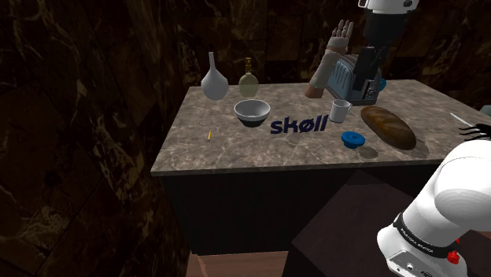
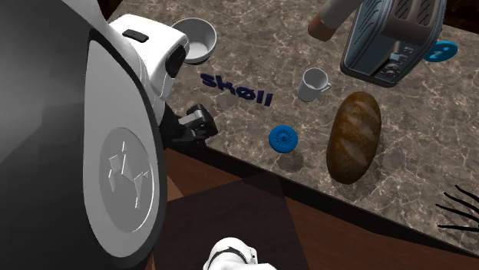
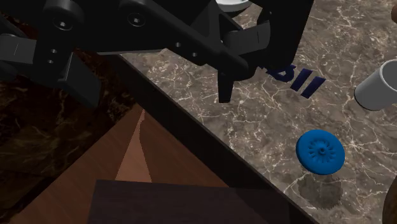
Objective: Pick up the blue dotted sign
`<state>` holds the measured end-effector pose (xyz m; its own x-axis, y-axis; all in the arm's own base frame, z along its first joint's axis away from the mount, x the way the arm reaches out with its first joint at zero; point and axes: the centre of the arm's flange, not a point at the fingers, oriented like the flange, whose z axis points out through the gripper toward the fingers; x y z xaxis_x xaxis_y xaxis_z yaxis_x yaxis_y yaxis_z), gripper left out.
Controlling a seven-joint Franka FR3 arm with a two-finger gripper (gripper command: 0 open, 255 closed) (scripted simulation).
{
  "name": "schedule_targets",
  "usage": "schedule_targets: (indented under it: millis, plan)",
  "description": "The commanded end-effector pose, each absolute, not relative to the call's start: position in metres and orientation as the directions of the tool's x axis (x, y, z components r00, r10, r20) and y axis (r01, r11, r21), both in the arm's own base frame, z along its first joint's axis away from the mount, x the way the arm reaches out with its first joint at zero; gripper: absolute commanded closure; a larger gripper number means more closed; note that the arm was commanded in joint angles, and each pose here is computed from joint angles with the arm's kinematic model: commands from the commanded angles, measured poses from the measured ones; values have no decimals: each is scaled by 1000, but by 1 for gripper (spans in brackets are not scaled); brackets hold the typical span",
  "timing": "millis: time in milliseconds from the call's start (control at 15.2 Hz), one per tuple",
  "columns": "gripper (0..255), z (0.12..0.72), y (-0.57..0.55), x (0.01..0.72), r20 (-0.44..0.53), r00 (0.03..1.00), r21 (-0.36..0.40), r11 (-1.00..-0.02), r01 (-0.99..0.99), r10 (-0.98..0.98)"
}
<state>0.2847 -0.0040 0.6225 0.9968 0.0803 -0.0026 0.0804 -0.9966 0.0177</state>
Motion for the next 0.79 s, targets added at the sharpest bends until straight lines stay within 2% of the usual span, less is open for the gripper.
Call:
schedule_targets:
  millis: [0,726]
  plan:
    - [0,623,-4,285,-3,997,18,-997,80,80]
    - [0,529,-78,370,-48,941,27,-942,336,334]
